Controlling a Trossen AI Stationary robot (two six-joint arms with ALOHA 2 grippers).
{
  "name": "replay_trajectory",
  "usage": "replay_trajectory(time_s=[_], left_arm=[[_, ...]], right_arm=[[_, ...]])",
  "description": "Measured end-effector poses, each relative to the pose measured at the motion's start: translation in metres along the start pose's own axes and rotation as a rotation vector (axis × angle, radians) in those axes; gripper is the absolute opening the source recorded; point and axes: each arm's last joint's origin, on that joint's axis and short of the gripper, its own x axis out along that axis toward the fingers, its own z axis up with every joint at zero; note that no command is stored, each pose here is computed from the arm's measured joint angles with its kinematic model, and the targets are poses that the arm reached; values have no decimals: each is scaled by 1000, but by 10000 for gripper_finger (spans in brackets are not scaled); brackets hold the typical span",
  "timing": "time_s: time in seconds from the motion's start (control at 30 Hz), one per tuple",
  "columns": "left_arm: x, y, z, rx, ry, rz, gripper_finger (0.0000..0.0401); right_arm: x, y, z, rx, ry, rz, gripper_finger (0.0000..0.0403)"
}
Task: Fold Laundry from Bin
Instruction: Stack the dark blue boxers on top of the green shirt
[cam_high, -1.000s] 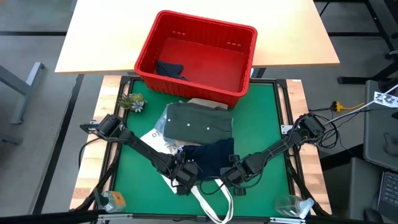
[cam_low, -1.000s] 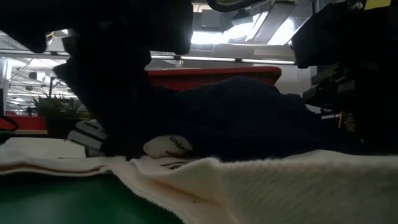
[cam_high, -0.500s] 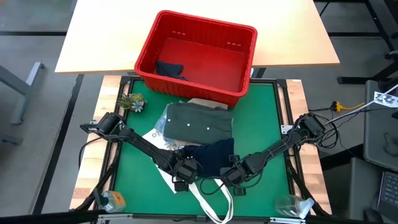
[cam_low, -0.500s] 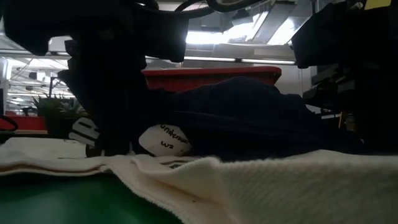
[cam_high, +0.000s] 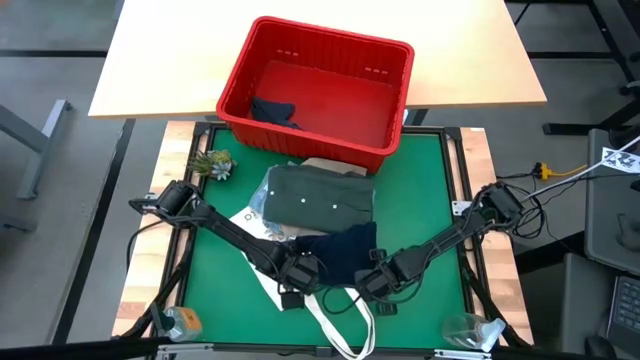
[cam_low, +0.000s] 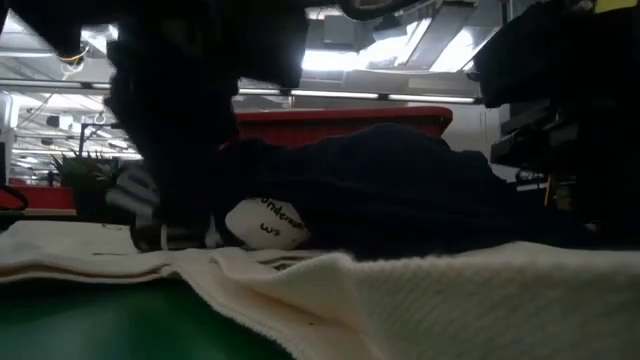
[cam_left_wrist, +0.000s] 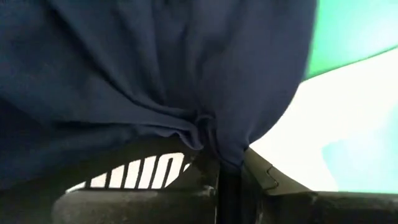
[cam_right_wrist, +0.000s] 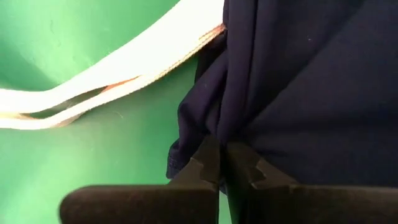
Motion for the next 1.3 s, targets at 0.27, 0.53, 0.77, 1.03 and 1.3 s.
replay_trajectory(time_s=[0.27, 0.53, 0.77, 1.03, 1.3], left_arm=[[-50, -11, 20, 92, 66, 11, 14], [-119, -16, 39, 199, 67, 10, 14], [-168, -9, 42, 267, 77, 38, 14], [-213, 12, 46, 309, 6, 19, 14], [-267, 60, 38, 249, -149, 31, 15]], right_arm=[[-42, 8, 8, 1, 39, -6, 1], [-96, 18, 23, -65, 82, -41, 0], [-155, 22, 33, -138, 53, -142, 0], [-213, -15, 44, -90, 28, -270, 0], [-249, -72, 47, -41, -54, -296, 0]])
